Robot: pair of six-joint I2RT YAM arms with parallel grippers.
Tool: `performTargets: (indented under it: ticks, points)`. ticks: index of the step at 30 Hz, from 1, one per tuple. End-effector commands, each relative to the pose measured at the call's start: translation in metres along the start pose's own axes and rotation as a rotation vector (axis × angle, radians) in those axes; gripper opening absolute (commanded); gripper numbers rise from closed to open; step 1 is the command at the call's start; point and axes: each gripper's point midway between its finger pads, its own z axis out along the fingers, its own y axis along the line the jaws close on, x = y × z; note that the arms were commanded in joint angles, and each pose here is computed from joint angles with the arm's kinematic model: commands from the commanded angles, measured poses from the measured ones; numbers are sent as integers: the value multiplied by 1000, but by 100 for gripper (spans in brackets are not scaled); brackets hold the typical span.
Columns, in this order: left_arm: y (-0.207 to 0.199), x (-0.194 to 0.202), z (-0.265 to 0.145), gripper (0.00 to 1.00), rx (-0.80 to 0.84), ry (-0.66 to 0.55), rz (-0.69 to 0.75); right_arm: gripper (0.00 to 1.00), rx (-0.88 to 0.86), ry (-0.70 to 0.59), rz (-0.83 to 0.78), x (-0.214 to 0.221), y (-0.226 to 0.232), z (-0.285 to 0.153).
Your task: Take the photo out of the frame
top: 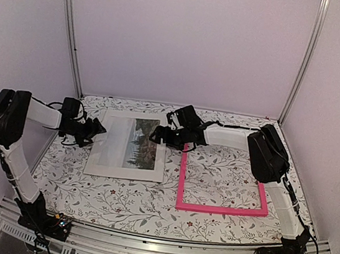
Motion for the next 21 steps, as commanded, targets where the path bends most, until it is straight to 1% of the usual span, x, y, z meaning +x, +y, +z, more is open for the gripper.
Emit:
performTargets:
  ticks: [1, 11, 21]
  points:
    - [-6, 9, -1, 88, 13, 6, 13, 97, -38, 45, -8, 13, 3, 10]
    - [-8, 22, -10, 88, 28, 20, 22, 96, -76, 71, -10, 15, 15, -1]
    - [-11, 39, -24, 88, 46, 30, 24, 96, -86, 62, -3, 11, 25, -24]
